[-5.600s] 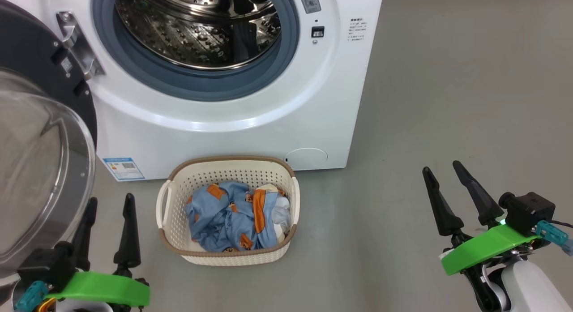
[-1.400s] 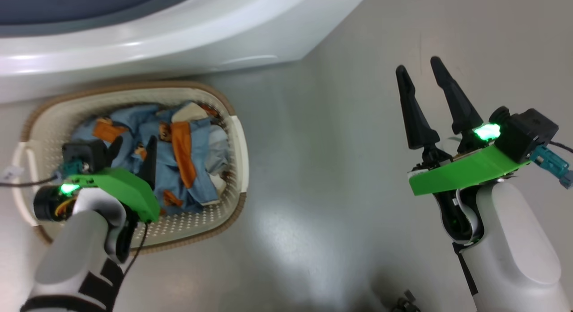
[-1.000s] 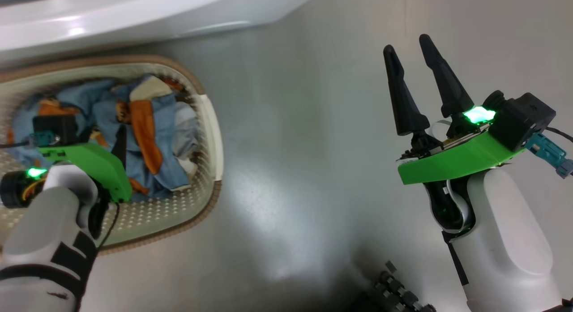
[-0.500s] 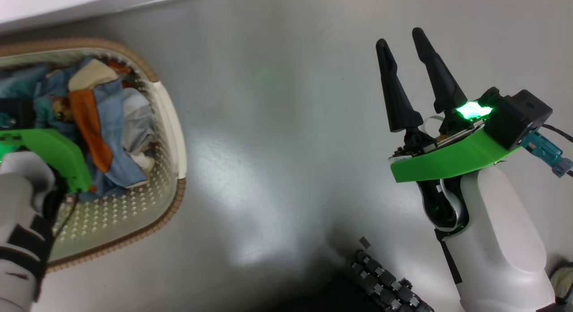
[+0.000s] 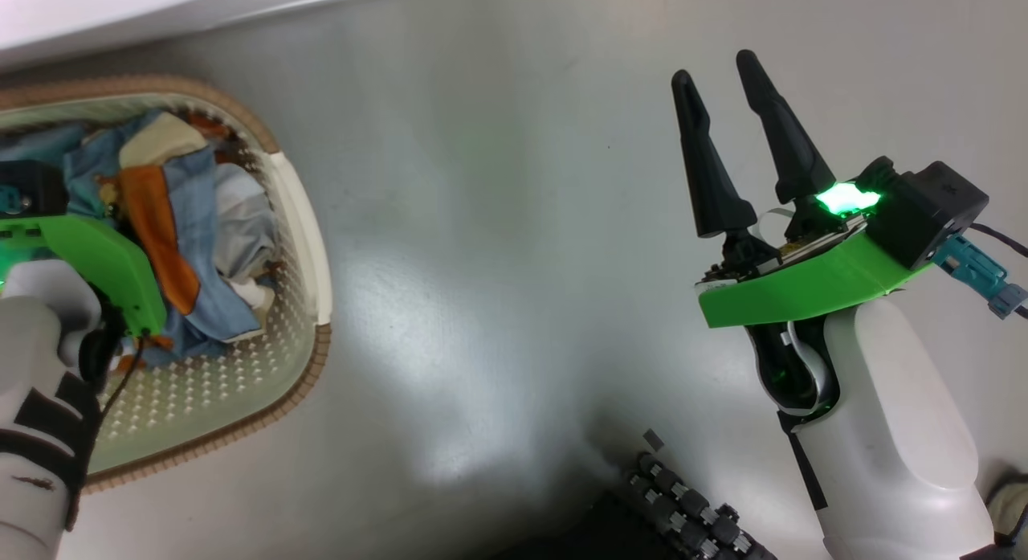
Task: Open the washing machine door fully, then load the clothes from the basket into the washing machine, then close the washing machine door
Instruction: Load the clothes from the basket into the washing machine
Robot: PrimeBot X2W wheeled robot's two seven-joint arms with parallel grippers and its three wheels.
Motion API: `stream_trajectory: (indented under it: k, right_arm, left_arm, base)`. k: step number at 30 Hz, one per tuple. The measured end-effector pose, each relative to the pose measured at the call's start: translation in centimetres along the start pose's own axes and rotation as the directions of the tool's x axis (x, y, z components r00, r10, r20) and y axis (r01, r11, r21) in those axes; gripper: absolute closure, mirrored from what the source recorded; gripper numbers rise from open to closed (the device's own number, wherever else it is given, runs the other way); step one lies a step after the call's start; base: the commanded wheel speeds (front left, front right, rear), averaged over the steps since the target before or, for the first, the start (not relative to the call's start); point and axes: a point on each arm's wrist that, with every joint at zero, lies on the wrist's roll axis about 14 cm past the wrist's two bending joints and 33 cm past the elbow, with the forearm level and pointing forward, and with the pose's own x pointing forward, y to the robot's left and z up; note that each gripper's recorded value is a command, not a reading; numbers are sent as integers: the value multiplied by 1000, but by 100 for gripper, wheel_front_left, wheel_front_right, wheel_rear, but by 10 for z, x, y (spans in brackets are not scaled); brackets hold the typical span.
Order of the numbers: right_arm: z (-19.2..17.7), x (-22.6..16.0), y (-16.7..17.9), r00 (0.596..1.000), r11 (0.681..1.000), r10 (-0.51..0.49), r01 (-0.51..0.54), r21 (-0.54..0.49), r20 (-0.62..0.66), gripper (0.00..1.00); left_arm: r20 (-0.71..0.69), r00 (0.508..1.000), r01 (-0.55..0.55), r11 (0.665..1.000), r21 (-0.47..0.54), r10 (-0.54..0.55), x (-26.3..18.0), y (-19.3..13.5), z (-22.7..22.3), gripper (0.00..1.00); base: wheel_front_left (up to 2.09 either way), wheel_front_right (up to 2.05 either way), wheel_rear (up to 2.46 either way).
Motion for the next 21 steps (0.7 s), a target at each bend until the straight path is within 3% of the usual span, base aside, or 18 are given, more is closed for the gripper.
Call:
stream_trajectory:
  k: [21]
  right_arm:
    - [66, -7, 30, 986, 996, 67, -74, 42, 150, 0]
  left_arm:
    - [288, 956, 50, 999, 8, -50, -85, -33, 35, 100]
  base:
    - [0, 0, 0]
